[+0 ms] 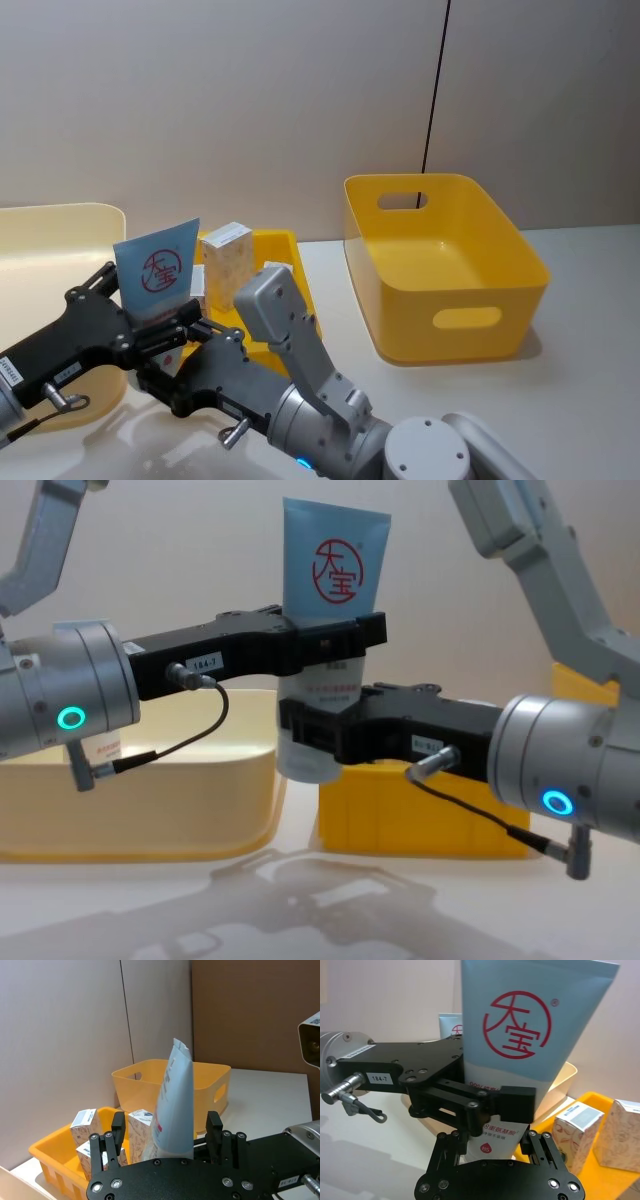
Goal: Bimanual collaborative sorting of washing and personal care products
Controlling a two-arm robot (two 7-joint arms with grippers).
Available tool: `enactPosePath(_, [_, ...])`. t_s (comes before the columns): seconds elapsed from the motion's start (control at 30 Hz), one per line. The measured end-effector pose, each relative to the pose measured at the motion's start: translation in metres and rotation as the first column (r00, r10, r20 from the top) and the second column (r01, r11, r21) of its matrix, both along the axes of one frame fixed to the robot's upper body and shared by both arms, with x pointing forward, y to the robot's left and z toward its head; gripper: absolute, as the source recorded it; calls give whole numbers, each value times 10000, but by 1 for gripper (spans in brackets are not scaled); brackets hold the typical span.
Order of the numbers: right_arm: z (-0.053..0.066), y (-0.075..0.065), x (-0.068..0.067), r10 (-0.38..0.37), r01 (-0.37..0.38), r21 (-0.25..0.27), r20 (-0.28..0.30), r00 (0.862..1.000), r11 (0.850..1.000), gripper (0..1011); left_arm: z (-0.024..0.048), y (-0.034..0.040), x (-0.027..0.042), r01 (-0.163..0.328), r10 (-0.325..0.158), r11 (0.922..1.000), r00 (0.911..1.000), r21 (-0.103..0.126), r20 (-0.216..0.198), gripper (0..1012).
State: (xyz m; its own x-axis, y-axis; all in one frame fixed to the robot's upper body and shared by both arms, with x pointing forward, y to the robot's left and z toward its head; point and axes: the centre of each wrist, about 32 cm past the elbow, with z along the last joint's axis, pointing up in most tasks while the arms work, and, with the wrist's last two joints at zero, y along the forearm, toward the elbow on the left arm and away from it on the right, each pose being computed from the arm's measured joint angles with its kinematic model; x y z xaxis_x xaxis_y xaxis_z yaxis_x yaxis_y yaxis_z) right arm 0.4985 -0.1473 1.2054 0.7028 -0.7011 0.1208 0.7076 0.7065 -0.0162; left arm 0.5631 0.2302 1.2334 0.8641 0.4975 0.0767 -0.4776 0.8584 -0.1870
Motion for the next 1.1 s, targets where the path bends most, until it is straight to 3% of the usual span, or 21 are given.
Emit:
enactPosePath(0.4, [48, -176, -56, -1091, 1094, -143, 246, 9937, 9939, 515, 0, 0, 0, -2, 2, 10000, 10000, -2, 2, 1003])
enactPosePath(0.6, [81, -311, -87, -1888, 1900, -230, 466, 9809, 9815, 515, 0, 1, 0, -3, 3, 10000, 10000, -1, 3, 1003])
enactPosePath(0.8, [131, -460, -99, -2757, 2786, -226, 867, 9573, 9601, 516, 0, 0, 0, -2, 2, 10000, 10000, -1, 3, 1003])
enactPosePath(1.1, [234, -690, -45, -4002, 4054, 82, 1799, 8986, 9141, 516, 0, 0, 0, -2, 2, 10000, 10000, -2, 3, 1003])
